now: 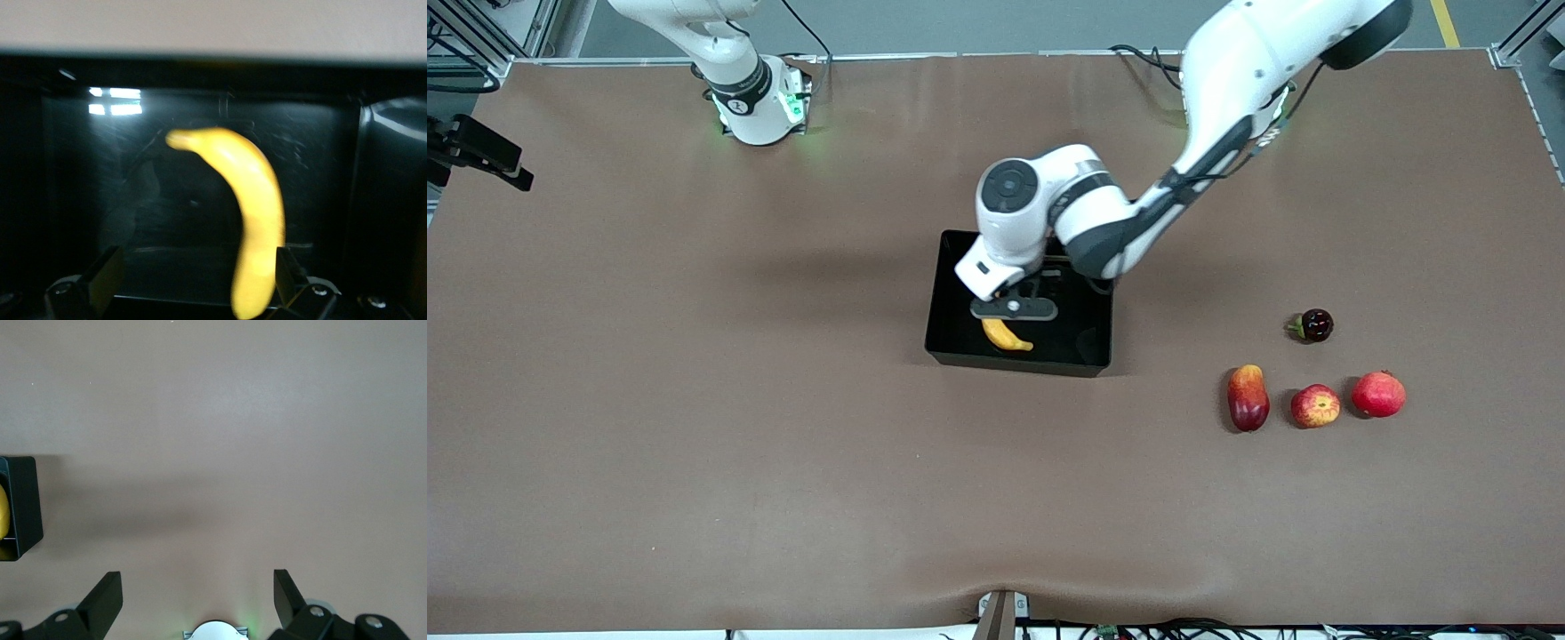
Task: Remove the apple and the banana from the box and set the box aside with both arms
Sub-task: 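Move the left gripper back over the box toward the banana, then grasp the yellow banana with the left gripper and lift it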
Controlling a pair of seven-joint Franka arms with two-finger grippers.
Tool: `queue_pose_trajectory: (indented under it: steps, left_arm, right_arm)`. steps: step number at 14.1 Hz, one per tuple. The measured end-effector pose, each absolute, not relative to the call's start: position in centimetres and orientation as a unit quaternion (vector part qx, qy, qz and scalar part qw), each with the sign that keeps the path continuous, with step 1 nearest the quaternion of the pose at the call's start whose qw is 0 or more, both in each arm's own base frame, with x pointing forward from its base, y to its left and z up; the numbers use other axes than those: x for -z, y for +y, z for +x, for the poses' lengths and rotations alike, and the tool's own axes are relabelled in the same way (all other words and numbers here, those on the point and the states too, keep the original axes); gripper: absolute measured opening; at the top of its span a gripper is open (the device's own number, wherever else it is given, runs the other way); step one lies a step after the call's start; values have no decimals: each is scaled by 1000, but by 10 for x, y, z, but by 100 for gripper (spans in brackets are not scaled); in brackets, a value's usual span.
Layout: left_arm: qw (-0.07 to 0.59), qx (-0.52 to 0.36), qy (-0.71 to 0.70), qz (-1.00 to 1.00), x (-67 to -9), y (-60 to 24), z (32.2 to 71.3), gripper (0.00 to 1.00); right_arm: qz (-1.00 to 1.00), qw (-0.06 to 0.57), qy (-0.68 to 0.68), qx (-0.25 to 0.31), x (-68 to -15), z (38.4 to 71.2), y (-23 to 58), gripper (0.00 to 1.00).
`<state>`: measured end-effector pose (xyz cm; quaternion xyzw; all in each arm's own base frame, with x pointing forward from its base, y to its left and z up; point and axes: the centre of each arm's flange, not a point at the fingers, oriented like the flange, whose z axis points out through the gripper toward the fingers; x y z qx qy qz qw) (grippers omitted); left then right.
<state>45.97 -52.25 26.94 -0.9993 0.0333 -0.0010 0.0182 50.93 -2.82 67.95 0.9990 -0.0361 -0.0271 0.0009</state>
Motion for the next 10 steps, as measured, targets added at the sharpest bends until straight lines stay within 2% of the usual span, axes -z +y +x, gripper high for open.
queue_pose_trajectory:
  steps: [4, 10]
  left_arm:
    - [18, 13, 53, -998, -227, -547, 437, 100]
    - [-5, 20, 25, -999, -178, -549, 440, 98]
  right_arm:
    - [999, 1, -36, 27, -680, 509, -28, 100]
    - [999, 1, -36, 27, -680, 509, -29, 100]
